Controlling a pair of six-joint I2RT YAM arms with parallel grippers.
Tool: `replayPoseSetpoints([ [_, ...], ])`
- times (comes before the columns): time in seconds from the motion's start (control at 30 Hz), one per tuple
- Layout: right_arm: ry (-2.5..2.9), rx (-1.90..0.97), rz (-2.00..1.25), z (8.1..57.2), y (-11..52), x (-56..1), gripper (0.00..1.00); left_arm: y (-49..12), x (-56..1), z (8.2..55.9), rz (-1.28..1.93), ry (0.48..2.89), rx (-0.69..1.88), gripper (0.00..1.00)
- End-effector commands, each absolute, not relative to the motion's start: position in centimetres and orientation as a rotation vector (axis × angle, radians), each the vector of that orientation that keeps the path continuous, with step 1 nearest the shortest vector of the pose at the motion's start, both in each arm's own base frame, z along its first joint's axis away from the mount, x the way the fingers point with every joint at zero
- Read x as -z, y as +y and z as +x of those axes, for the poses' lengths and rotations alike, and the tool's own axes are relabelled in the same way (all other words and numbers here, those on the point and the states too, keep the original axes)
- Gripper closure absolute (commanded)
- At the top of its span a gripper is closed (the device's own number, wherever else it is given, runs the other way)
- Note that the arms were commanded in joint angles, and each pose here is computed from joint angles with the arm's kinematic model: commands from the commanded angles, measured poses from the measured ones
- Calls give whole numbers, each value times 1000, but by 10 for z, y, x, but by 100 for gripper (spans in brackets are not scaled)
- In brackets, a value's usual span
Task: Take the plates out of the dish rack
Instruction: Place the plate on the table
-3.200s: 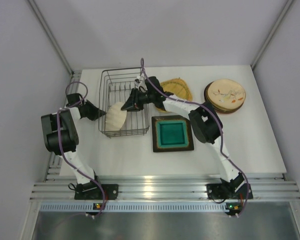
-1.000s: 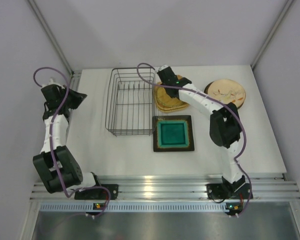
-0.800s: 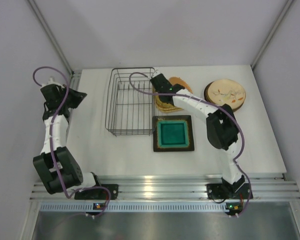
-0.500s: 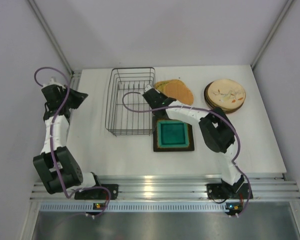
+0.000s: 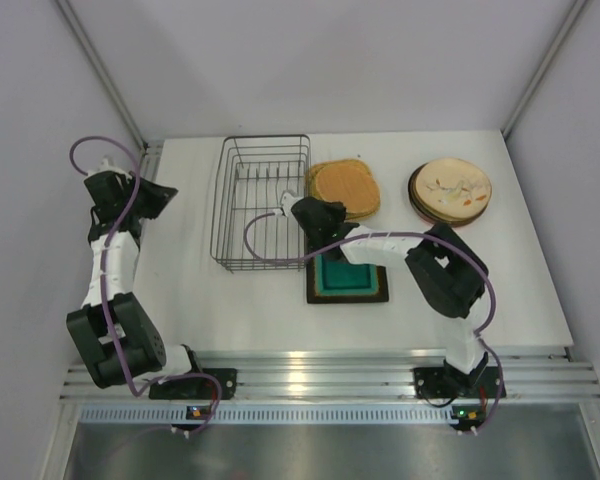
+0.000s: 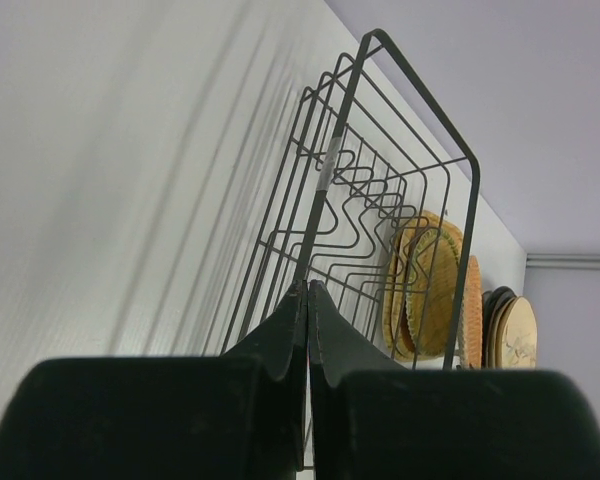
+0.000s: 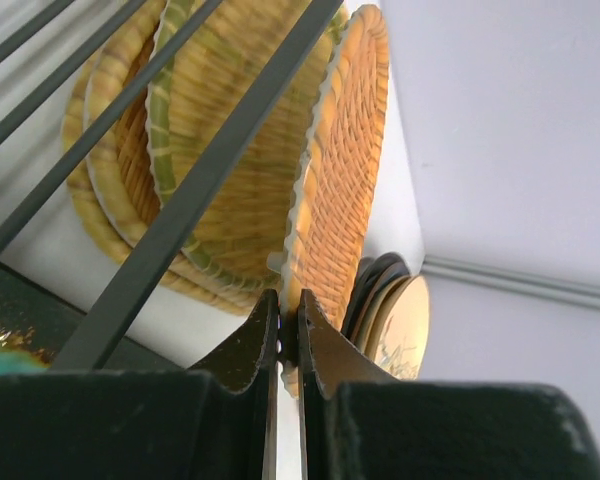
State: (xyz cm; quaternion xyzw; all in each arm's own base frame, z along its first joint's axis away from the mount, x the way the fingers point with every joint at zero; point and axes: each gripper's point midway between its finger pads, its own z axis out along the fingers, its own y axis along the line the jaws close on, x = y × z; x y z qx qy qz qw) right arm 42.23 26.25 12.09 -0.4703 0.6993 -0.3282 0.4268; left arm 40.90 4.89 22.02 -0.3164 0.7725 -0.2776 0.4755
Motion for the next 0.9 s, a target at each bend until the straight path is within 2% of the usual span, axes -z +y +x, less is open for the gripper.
replayPoseSetpoints([
  [0.0,1577,784,-1050,431,278,-184,100,44,-236,414,-711,1836,711,100],
  [0.3,1559,674,-1174,437,285,-147,100,39,-228,414,-716,1843,747,100],
  [0.4,1563,633,-1174,434,288,-143,96,39,-225,414,-724,1849,754,100],
  [0.5,1565,570,-1153,430,291,-151,83,38,-224,414,-729,1851,767,100],
  [0.53,1576,537,-1123,431,292,-158,75,37,-225,414,-728,1851,771,100],
  [0.6,1599,486,-1129,427,293,-164,66,37,-227,415,-726,1847,773,100],
  [0.63,1617,450,-1106,426,295,-168,54,37,-231,416,-718,1841,777,100],
  [0.67,1618,425,-1097,425,298,-176,50,37,-233,416,-716,1837,778,100],
  [0.77,1648,369,-1023,421,296,-200,40,36,-242,418,-700,1824,784,100],
  [0.87,1693,338,-879,420,285,-223,37,35,-247,418,-691,1822,791,99],
])
